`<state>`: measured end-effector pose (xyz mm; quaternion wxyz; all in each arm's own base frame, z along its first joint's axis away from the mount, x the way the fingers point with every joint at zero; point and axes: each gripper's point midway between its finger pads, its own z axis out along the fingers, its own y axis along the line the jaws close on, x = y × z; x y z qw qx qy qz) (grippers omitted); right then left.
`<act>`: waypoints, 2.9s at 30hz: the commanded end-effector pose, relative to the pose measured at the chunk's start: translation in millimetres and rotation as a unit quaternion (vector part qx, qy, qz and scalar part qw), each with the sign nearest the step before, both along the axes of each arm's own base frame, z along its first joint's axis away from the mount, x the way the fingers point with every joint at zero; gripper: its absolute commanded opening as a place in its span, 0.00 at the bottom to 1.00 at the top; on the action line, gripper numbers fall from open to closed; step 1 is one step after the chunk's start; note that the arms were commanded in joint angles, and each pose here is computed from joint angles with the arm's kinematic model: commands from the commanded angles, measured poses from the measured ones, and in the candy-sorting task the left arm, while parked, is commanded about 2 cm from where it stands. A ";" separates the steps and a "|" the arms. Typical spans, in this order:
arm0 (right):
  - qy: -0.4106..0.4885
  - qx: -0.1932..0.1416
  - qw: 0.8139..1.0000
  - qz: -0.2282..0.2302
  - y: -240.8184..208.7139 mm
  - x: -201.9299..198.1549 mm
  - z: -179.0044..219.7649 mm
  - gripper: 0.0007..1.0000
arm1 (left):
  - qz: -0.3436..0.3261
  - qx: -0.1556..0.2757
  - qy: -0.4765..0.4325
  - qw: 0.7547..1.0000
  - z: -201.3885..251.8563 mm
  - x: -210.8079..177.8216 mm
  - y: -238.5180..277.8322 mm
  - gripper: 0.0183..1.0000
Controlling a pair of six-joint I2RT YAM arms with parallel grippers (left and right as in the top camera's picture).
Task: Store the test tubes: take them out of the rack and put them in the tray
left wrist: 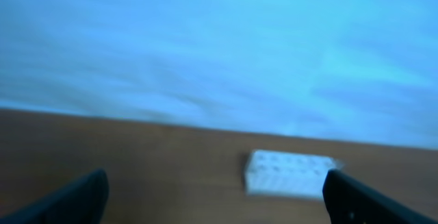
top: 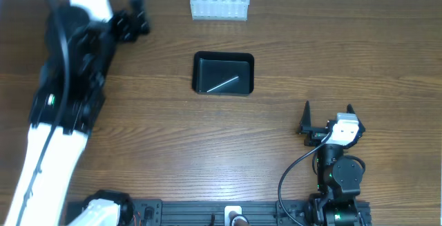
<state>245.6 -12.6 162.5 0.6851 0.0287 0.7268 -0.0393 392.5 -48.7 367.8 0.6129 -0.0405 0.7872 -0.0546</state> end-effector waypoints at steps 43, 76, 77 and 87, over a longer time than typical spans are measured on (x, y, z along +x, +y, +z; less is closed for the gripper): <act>0.001 -0.003 1.000 0.000 -0.7 0.0 -2.3 0.99 | -0.058 0.015 -0.088 0.994 -210.7 -148.4 20.6 1.00; 0.001 -0.003 1.000 0.000 -0.7 0.0 -2.3 0.99 | -0.058 0.015 -0.090 0.994 -209.6 -148.1 20.5 1.00; 0.001 -0.003 1.000 0.000 -0.7 0.0 -2.3 0.99 | -0.058 0.015 -0.090 0.994 -209.6 -148.1 20.5 1.00; 0.001 -0.003 1.000 0.002 -0.1 0.0 -2.3 0.99 | -0.058 0.015 -0.090 0.994 -209.6 -148.1 20.5 1.00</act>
